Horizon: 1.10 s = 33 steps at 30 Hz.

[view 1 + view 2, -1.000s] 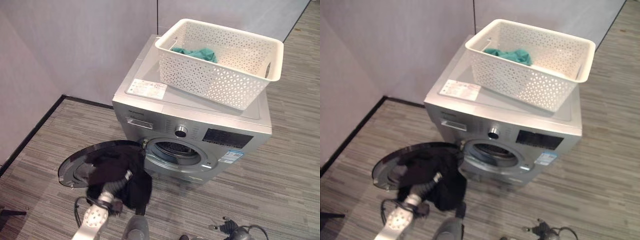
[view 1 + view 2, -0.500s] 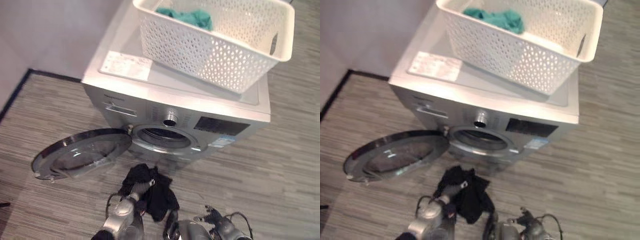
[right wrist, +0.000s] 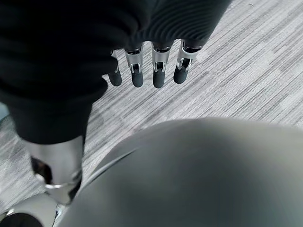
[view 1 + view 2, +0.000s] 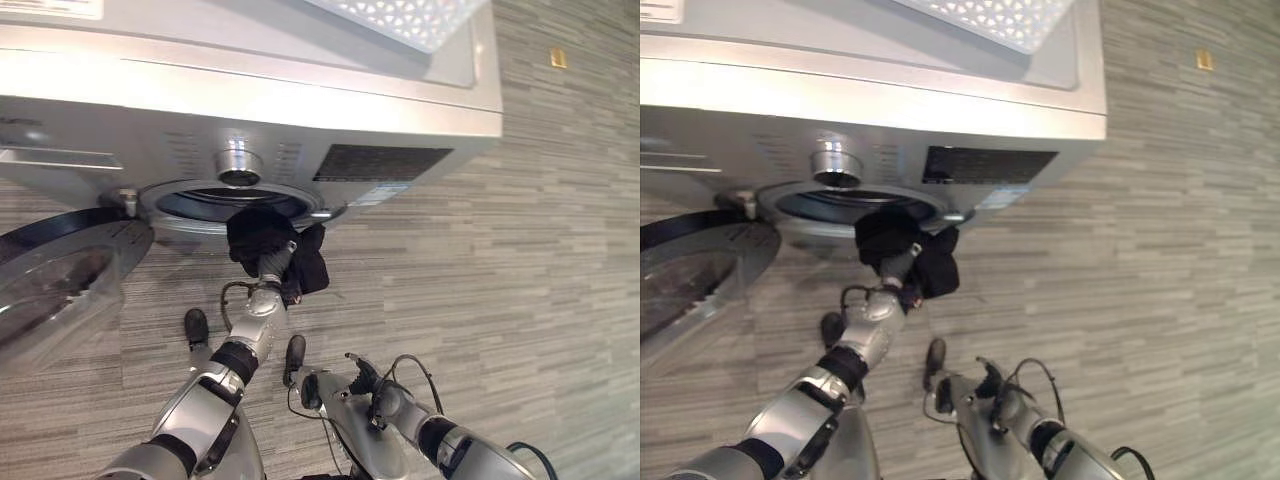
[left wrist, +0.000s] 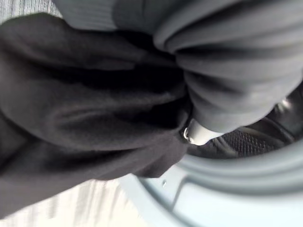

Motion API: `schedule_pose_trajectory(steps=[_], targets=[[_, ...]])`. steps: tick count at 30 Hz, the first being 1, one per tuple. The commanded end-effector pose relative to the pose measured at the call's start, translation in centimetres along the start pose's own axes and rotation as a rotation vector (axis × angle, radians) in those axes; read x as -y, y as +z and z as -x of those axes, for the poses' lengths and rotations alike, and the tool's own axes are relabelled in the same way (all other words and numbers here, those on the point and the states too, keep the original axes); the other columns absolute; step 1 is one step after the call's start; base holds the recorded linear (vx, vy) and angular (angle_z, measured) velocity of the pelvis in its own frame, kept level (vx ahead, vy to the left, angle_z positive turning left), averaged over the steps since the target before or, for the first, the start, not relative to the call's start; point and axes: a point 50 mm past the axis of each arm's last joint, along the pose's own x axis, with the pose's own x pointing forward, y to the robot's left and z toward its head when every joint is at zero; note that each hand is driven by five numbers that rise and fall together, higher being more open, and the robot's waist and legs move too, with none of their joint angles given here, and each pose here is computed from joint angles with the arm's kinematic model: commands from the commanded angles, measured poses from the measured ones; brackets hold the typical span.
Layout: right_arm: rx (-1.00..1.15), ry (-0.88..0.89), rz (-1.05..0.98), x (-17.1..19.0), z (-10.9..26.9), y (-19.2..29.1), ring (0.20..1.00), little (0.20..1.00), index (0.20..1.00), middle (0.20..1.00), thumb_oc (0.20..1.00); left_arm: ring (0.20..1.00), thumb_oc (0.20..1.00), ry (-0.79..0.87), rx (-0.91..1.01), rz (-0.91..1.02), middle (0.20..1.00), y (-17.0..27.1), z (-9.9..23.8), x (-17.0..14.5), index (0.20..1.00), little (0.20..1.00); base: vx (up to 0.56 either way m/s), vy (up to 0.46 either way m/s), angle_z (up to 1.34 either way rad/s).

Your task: Grab the laundry basket,head to the washer,open it,put in the laundry and shut it.

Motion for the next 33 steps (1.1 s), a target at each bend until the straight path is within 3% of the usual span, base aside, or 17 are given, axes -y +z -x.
schedule_pose_trajectory(steps=[1, 3, 5, 6, 11, 20, 21, 23, 25, 26, 27, 29, 30, 33], targets=[[0.011, -0.004, -0.08, -1.6, 0.8, -0.5, 1.0, 1.0, 1.0, 1.0, 1.0, 0.2, 0.2, -0.029, 0.164, 0.066, 0.2, 4.0, -0.7, 3.1, 0.2, 0.2, -0.03, -0.007, -0.06], [0.039, -0.019, -0.099, -1.4, 0.7, 0.3, 1.0, 1.0, 1.0, 1.0, 1.0, 0.2, 0.2, 0.01, 0.229, 0.063, 0.2, 6.5, -1.6, 2.8, 0.2, 0.2, -0.01, -0.002, -0.04], [0.099, -0.026, -0.114, -1.3, 0.7, 1.3, 1.0, 1.0, 1.0, 1.0, 1.0, 0.2, 0.2, 0.108, 0.389, 0.112, 0.2, 11.8, -2.5, 0.8, 0.2, 0.2, -0.01, -0.012, -0.09], [0.1, -0.026, -0.114, -1.3, 0.7, 1.3, 1.0, 1.0, 1.0, 1.0, 1.0, 0.2, 0.2, 0.109, 0.39, 0.112, 0.2, 11.8, -2.5, 0.8, 0.2, 0.2, 0.0, -0.004, -0.05], [0.146, -0.086, -0.174, 0.3, 0.7, 1.9, 1.0, 1.0, 1.0, 1.0, 1.0, 0.2, 0.2, 0.089, 0.658, 0.18, 0.2, 21.4, -1.7, 2.3, 0.2, 0.2, 0.01, -0.005, 0.04], [0.255, -0.254, -0.218, 5.7, 0.6, 3.5, 1.0, 1.0, 1.0, 1.0, 1.0, 0.2, 0.2, 0.074, 0.84, 0.45, 0.2, 32.1, 0.6, 2.9, 0.2, 0.2, 0.0, 0.04, 0.11], [0.299, -0.309, -0.22, 7.7, 0.9, 4.2, 1.0, 1.0, 1.0, 1.0, 1.0, 0.2, 0.2, 0.069, 0.866, 0.559, 0.2, 35.0, 1.5, 2.4, 0.2, 0.2, -0.01, 0.059, 0.06], [0.319, -0.334, -0.225, 8.5, 1.0, 4.5, 1.0, 1.0, 1.0, 1.0, 1.0, 0.2, 0.2, 0.056, 0.873, 0.618, 0.2, 36.3, 2.0, 2.3, 0.2, 0.2, 0.0, 0.052, 0.01], [0.349, -0.37, -0.21, 10.0, 1.3, 5.0, 1.0, 1.0, 1.0, 1.0, 1.0, 0.2, 0.2, 0.025, 0.907, 0.704, 0.2, 39.0, 3.3, 2.2, 0.2, 0.2, 0.02, 0.059, -0.1], [0.372, -0.428, -0.176, 11.9, 1.9, 4.9, 1.0, 1.0, 1.0, 1.0, 1.0, 0.2, 0.2, -0.092, 1.026, 0.808, 0.2, 43.0, 6.8, 2.6, 0.2, 0.2, 0.03, 0.032, -0.15], [0.373, -0.45, -0.161, 12.6, 2.2, 4.6, 1.0, 1.0, 1.0, 1.0, 1.0, 0.2, 0.2, -0.147, 1.069, 0.831, 0.2, 44.1, 8.2, 3.3, 0.2, 0.2, 0.03, 0.032, -0.13], [0.352, -0.481, -0.151, 13.6, 2.6, 3.7, 1.0, 1.0, 1.0, 1.0, 1.0, 0.2, 0.2, -0.228, 1.103, 0.861, 0.2, 45.2, 9.8, 4.6, 0.2, 0.2, 0.05, 0.009, -0.04], [0.312, -0.505, -0.127, 14.2, 3.1, 2.2, 1.0, 1.0, 1.0, 1.0, 1.0, 0.2, 0.2, -0.377, 1.209, 0.907, 0.2, 46.5, 13.3, 6.4, 0.2, 0.2, 0.07, -0.01, 0.03], [0.281, -0.52, -0.129, 14.4, 3.6, 0.9, 1.0, 1.0, 1.0, 1.0, 1.0, 0.2, 0.2, -0.492, 1.266, 0.951, 0.2, 46.2, 15.4, 7.8, 0.2, 0.2, 0.04, -0.002, 0.2]])
